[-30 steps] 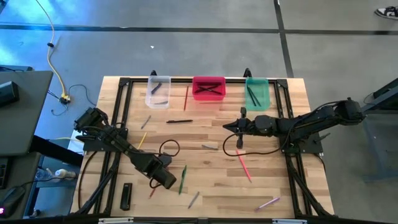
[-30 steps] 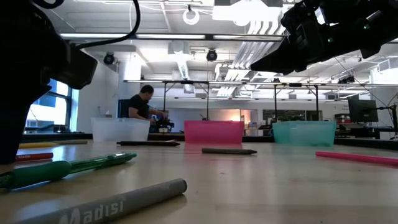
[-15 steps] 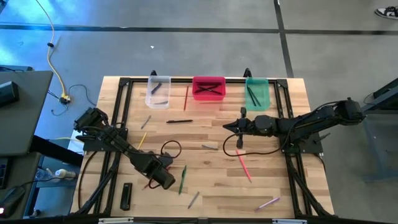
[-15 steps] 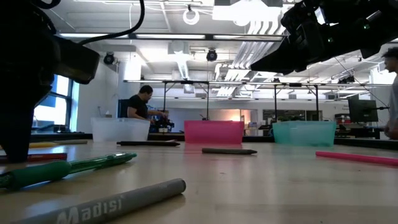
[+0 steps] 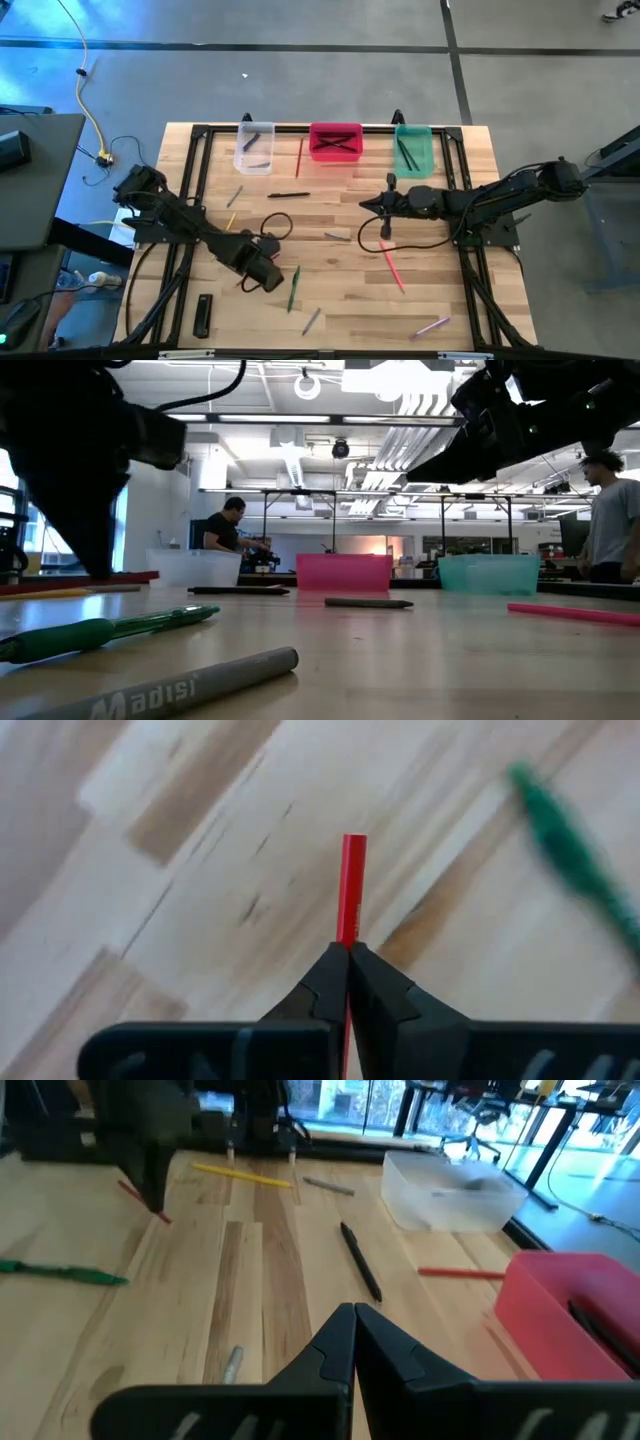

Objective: Sort crayons/erasers/pens/pencils in bins
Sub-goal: Put the bottom red pencil into the blue bin

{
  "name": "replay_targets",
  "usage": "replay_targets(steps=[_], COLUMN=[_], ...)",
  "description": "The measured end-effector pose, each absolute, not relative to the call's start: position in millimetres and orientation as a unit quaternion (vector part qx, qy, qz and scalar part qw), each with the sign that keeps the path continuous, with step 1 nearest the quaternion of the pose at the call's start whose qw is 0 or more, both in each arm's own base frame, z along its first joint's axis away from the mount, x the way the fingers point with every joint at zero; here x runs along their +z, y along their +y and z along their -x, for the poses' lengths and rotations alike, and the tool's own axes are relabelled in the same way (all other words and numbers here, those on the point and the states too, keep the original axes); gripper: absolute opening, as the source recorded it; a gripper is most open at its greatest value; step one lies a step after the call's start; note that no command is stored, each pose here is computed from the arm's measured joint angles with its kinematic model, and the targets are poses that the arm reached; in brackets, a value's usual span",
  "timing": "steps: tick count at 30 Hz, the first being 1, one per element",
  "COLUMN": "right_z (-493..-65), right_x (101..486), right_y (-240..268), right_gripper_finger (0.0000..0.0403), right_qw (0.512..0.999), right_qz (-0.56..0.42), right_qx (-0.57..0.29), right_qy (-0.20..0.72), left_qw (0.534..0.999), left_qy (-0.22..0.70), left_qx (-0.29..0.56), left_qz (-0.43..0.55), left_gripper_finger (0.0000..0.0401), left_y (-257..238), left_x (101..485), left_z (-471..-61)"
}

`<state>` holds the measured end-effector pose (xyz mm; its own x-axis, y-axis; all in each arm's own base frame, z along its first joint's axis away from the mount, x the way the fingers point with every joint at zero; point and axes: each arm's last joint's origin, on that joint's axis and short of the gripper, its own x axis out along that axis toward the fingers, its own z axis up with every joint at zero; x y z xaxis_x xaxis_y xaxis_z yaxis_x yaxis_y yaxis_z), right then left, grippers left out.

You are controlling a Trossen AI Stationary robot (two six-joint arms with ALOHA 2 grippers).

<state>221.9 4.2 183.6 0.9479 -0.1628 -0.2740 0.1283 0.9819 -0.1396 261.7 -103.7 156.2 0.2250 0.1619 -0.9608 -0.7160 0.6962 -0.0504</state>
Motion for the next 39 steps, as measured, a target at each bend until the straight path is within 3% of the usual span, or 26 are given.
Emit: replay_targets(steps=[18, 32, 39], right_z=[-222.6, -222.6, -222.6], right_x=[179.3, 179.3, 179.4], right_y=[3.9, 3.8, 3.8], right_gripper_finger=[0.0, 0.0, 0.0], right_qw=[0.982, 0.982, 0.982], right_qz=[0.063, 0.064, 0.064], right_qx=[-0.08, -0.081, -0.081], right_qy=[0.158, 0.158, 0.158], left_qw=[0.801, 0.77, 0.752], left_qy=[0.496, 0.547, 0.573], left_qx=[0.235, 0.194, 0.186], left_qz=[0.24, 0.265, 0.268], left_gripper_finger=[0.0003, 0.0115, 0.0128], left_y=[-52.0, -60.3, -104.4], left_x=[132.6, 169.2, 172.3], left_z=[-275.2, -242.9, -213.3])
